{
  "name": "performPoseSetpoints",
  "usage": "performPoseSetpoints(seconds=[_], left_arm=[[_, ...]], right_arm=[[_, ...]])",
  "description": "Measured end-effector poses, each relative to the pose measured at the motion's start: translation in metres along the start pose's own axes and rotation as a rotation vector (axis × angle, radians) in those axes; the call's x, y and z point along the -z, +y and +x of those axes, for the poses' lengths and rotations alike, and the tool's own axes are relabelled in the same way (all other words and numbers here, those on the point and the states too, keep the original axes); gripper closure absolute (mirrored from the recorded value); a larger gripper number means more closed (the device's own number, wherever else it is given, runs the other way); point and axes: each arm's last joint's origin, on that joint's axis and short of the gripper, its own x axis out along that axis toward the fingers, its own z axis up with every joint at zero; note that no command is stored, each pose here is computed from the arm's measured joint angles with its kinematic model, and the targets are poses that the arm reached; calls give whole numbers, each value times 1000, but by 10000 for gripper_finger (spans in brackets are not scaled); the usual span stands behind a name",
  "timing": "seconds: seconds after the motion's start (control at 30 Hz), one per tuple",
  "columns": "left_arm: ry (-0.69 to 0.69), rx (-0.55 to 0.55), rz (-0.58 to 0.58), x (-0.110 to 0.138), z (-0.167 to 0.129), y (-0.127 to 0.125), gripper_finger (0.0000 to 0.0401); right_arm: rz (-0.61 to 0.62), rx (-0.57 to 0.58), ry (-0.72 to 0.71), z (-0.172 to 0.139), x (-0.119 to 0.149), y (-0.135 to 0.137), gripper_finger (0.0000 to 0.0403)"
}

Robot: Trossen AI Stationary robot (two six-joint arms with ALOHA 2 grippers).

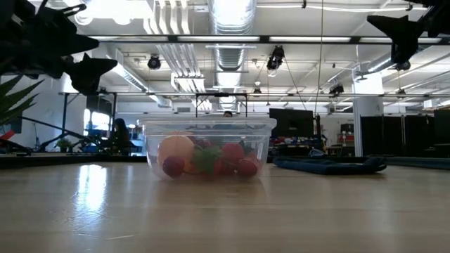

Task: Pick and placing Produce into tupperware
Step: Return to Home Position

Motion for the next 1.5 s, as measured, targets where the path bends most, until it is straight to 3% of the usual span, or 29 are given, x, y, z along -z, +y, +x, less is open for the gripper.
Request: performPoseSetpoints(seconds=[0.23,0.4,0.57,0.73,1.0,1.1,1.3,1.5], left_arm=[[5,-2,-4,0,1,0,163],[-6,-1,-3,-2,0,0,163],[-11,0,-3,-3,0,-1,163],[-8,-2,-4,-3,0,-1,163],[-12,-2,-4,-3,0,-1,163],[-15,-1,-4,-4,0,-1,163],[-13,-1,-4,-4,0,-1,163],[-21,-36,-3,-4,0,0,163]], right_arm=[[48,-3,-42,-1,23,-4,177],[127,29,-63,4,22,-5,177],[51,32,-105,20,12,-2,177],[54,121,-19,48,15,-13,177],[94,-68,-16,61,3,-53,177],[140,-82,15,59,0,-58,177],[195,-115,34,62,2,-46,177],[177,-2,85,67,6,-30,177]])
